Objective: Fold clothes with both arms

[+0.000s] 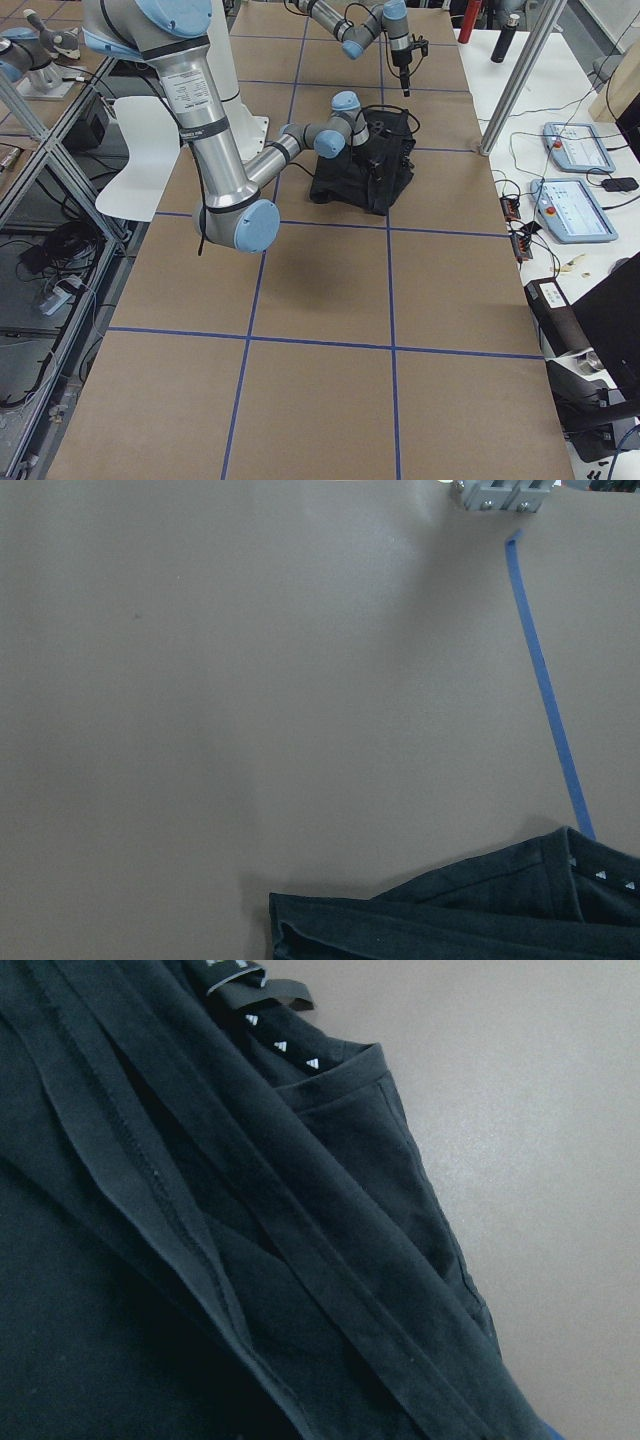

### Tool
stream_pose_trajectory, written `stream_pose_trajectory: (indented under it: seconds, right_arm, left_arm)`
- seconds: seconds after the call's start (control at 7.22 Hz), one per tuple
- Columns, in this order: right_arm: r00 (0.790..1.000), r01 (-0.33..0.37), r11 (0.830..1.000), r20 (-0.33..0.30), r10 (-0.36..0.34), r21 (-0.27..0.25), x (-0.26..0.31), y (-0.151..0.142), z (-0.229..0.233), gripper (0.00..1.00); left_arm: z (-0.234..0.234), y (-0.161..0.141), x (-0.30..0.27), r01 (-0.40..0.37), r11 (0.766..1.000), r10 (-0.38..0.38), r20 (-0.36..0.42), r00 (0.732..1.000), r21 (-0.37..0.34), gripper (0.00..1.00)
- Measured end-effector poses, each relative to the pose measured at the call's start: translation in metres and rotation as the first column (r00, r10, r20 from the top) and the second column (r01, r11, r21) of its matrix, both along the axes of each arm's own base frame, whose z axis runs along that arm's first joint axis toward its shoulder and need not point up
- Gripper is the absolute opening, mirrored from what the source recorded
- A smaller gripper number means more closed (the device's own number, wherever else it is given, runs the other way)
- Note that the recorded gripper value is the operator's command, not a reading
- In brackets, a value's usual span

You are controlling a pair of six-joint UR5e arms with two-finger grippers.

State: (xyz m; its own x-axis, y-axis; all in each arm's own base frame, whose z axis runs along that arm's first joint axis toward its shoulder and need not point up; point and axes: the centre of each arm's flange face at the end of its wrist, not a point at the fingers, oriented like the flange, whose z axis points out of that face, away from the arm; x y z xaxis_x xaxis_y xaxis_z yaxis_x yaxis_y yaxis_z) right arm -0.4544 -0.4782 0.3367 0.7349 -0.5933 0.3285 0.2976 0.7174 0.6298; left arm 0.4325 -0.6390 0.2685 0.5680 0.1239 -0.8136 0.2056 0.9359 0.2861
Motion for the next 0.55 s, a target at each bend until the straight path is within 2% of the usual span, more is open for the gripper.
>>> stream_pose_trajectory:
  seconds: [0.14,0.28,0.55]
  right_arm:
    - [1.000,0.023,1.000,-0.016,-0.022,0.018,0.002,0.007,0.005,0.50]
    - [0.999,0.035,0.999,-0.026,-0.034,0.026,0.002,0.012,0.009,0.43]
    - [0.998,0.050,0.998,-0.041,-0.048,0.037,-0.006,0.019,0.012,0.36]
  left_arm:
    - [0.000,0.001,-0.001,0.001,1.000,-0.001,-0.001,1.000,0.001,1.00]
    - [-0.001,0.002,-0.002,0.001,1.000,-0.001,-0.002,1.000,0.002,1.00]
    - [-0.001,0.003,-0.003,0.001,1.000,-0.001,-0.004,1.000,0.004,1.00]
